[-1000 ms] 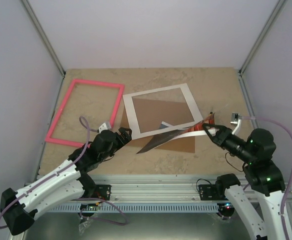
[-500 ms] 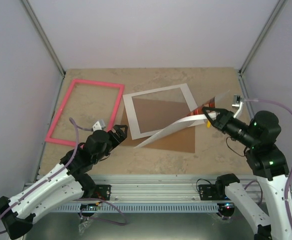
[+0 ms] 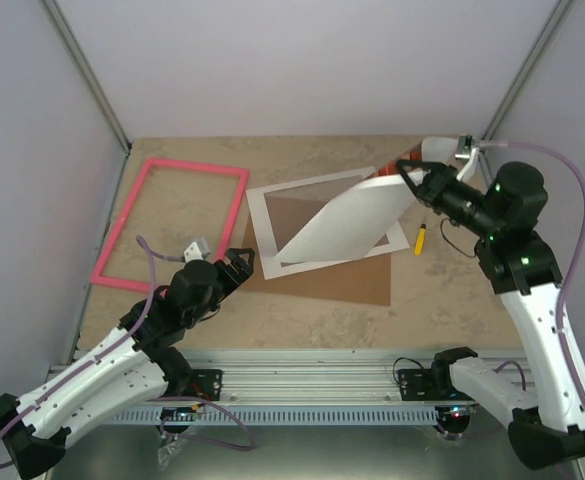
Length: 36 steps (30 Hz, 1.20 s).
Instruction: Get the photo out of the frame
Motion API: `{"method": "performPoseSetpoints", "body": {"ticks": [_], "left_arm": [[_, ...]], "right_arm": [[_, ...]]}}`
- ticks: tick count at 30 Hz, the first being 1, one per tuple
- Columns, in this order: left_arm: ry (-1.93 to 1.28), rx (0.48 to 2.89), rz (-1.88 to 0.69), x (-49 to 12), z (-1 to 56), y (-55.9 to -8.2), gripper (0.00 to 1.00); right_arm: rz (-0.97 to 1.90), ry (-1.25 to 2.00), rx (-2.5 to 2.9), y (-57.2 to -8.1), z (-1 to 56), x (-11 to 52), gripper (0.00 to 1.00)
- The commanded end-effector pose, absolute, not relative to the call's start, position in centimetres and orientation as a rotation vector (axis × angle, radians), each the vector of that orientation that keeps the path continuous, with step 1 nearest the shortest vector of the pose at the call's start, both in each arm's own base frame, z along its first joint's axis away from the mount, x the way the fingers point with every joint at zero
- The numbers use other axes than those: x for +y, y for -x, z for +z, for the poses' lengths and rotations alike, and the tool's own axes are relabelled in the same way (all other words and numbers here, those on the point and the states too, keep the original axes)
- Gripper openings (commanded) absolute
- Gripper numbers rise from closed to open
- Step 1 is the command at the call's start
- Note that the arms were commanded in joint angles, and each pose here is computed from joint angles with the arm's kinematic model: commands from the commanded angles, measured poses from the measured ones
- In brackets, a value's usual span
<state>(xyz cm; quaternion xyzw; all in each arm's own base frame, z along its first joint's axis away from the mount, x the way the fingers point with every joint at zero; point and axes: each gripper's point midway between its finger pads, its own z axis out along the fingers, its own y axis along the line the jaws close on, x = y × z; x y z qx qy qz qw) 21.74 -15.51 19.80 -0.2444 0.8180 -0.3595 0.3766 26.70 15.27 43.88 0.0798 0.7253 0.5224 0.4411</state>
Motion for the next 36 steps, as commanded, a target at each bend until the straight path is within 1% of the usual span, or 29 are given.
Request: {"method": "performPoseSetpoints", "body": {"ticks": [1,5,14,19,22,26,32,36], "left_arm": [[0.635,2.030,-0.959,-15.8,21.8,-22.4,0.99],[0.611,2.034,-0.952,-16.5,22.0,-22.9,0.99],[0.548,2.052,-0.958,-18.7,21.6,-25.0,0.99],[0.561,2.075,-1.033,-18.6,20.2,-26.8,0.99],[0.571,2.067,-1.059,-18.5,19.7,-27.4,0.99],[0.576,2.067,-1.098,-18.7,19.2,-27.9,0.99],[0.594,2.068,-1.140,-19.0,18.1,-28.5,0.99],[0.592,2.073,-1.171,-19.6,17.4,-28.7,0.99]], "right_arm": [[1.254,-0.182,1.692,-29.7,46.6,15.0,0.00],[1.239,-0.206,1.679,-32.8,46.7,15.3,0.01],[1.218,-0.189,1.587,-37.7,47.6,15.9,0.00],[1.218,-0.212,1.532,-38.9,47.2,15.9,0.01],[1.230,-0.257,1.540,-39.0,44.6,16.1,0.00],[1.265,-0.327,1.585,-38.5,39.2,16.7,0.00],[1.312,-0.469,1.692,-36.1,29.8,17.3,0.00],[1.287,-0.570,1.725,-34.0,25.8,16.7,0.01]]}}
